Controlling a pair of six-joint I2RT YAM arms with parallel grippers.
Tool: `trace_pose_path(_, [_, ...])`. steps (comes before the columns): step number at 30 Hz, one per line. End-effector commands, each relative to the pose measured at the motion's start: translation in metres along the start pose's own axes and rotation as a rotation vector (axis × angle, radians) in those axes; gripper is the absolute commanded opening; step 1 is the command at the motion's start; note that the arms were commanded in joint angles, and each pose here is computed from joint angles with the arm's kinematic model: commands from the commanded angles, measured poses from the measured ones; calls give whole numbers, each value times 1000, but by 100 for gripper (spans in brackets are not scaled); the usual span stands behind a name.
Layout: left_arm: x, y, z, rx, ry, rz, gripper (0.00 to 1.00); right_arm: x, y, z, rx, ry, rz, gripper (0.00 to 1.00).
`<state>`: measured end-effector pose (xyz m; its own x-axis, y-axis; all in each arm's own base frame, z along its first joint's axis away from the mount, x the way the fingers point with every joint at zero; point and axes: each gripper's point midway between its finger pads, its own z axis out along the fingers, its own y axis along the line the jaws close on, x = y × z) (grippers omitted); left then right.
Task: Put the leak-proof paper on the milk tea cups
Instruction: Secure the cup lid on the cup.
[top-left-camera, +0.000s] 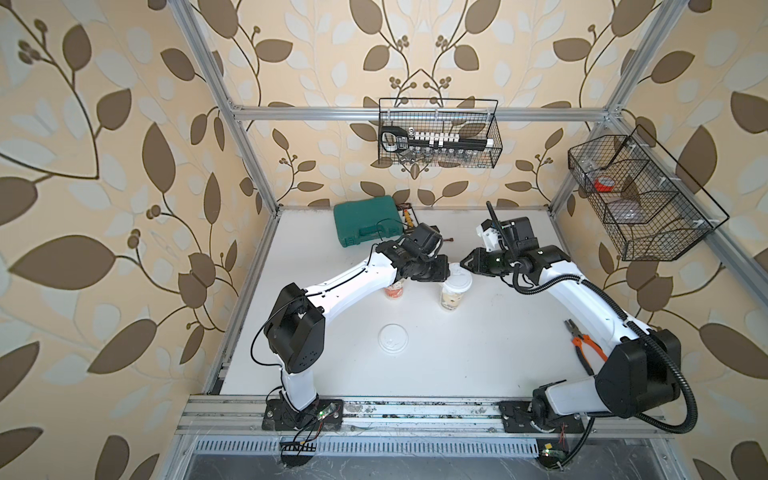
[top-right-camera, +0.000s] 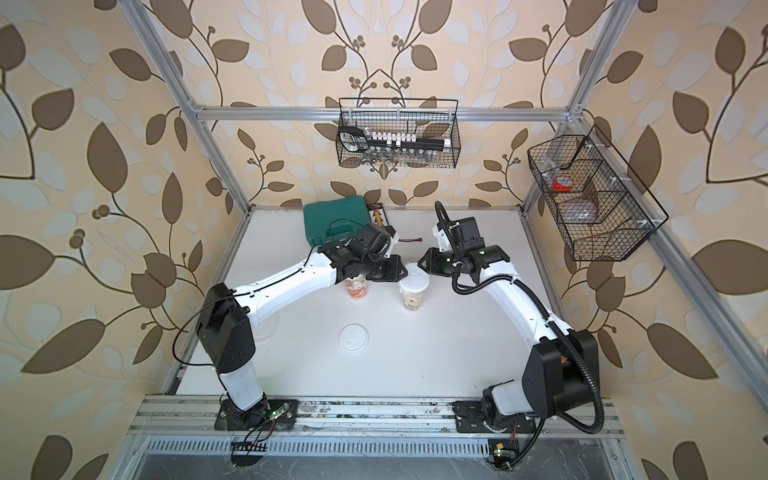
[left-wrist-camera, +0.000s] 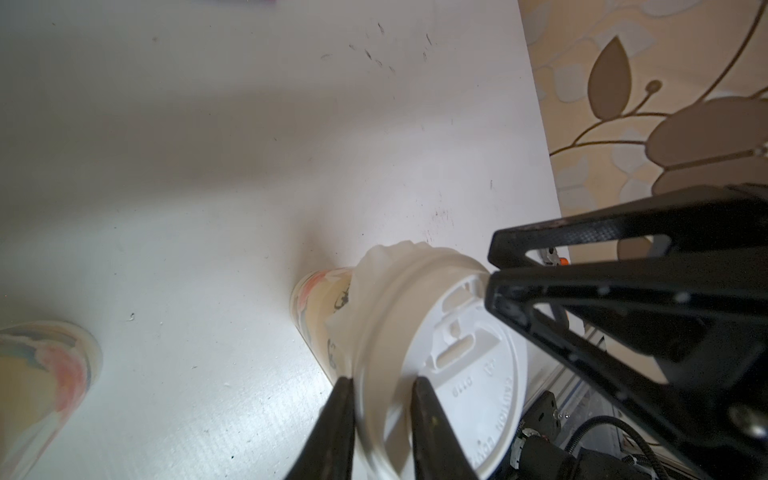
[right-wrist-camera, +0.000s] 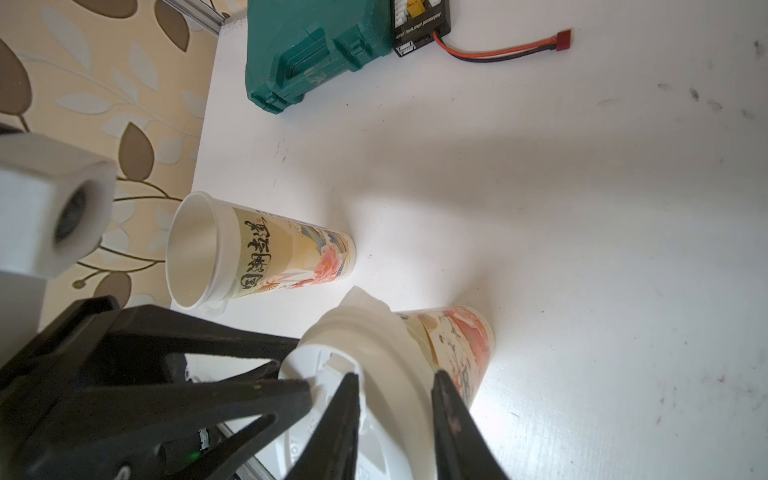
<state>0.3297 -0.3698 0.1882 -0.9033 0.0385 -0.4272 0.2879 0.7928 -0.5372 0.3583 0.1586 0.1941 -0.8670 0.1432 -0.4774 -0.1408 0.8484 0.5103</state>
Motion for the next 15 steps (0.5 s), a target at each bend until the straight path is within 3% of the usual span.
trace_pose_path(1, [60, 50, 27, -194, 206, -21, 25, -7, 9, 0, -31, -10, -14, 28])
trace_pose_path(15, [65, 52, 30, -203, 218, -20, 25, 44, -26, 18, 42, 89, 44, 22])
